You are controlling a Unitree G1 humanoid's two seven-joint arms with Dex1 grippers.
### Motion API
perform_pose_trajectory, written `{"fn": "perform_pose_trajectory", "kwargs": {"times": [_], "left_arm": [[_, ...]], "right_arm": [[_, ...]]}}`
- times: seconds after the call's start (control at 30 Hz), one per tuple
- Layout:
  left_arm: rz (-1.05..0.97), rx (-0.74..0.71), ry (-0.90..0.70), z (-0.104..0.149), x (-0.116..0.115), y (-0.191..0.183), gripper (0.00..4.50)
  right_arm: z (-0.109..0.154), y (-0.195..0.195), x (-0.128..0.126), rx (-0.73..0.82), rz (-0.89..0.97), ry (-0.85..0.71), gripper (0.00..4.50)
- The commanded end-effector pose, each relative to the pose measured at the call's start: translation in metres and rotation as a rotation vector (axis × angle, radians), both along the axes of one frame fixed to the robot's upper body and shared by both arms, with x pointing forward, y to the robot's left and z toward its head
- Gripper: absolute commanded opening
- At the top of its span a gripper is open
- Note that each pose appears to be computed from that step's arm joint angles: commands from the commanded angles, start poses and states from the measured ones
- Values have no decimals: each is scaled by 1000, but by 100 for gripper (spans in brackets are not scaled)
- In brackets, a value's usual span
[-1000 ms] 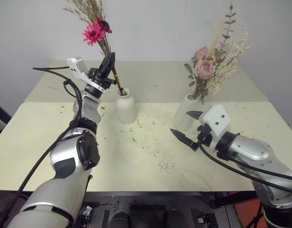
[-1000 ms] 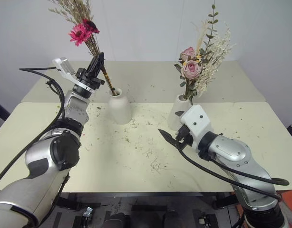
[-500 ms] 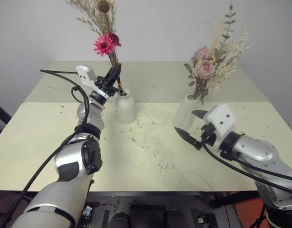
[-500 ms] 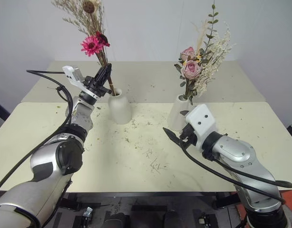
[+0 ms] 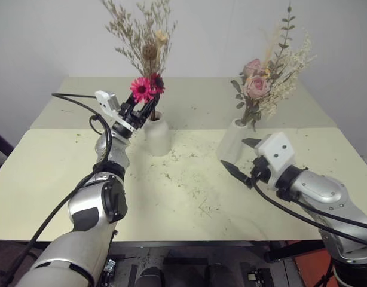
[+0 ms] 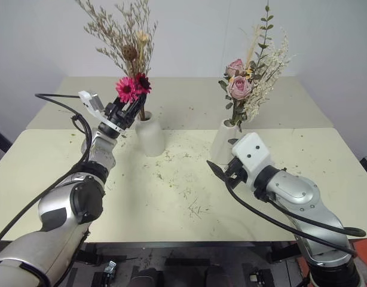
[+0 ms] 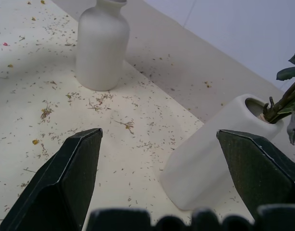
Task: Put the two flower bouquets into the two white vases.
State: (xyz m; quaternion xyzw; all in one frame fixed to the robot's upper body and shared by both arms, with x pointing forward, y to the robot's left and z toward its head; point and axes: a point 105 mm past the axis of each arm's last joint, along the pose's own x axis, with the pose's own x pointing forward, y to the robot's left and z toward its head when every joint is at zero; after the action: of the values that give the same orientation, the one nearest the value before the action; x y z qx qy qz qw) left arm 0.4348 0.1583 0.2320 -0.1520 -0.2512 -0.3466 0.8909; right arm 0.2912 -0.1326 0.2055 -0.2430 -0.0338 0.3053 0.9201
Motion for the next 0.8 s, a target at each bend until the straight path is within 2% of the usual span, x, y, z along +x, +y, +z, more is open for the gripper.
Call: {"fn": "perform_pose_trajectory", "kwargs": {"times": [0.03, 0.2, 0.37, 0.57, 0.7, 0.8], "left_arm": [[-36, 78, -16, 7, -4, 8, 449], [54, 184, 52, -5, 0, 22, 449], [-6, 215, -19, 3, -11, 30, 449], [-227, 416, 12, -13, -36, 36, 449], [-173, 547, 64, -26, -47, 63, 449], [-114, 615, 49, -29, -64, 88, 449]], "right_arm": [[10, 1, -1, -6, 12, -55, 450], [8, 2, 2, -10, 14, -57, 450], [8, 2, 3, -12, 14, -60, 450], [4, 1, 4, -15, 12, -53, 450], [4, 2, 6, -12, 16, -53, 450], [7, -1, 5, -7, 21, -56, 450]]}}
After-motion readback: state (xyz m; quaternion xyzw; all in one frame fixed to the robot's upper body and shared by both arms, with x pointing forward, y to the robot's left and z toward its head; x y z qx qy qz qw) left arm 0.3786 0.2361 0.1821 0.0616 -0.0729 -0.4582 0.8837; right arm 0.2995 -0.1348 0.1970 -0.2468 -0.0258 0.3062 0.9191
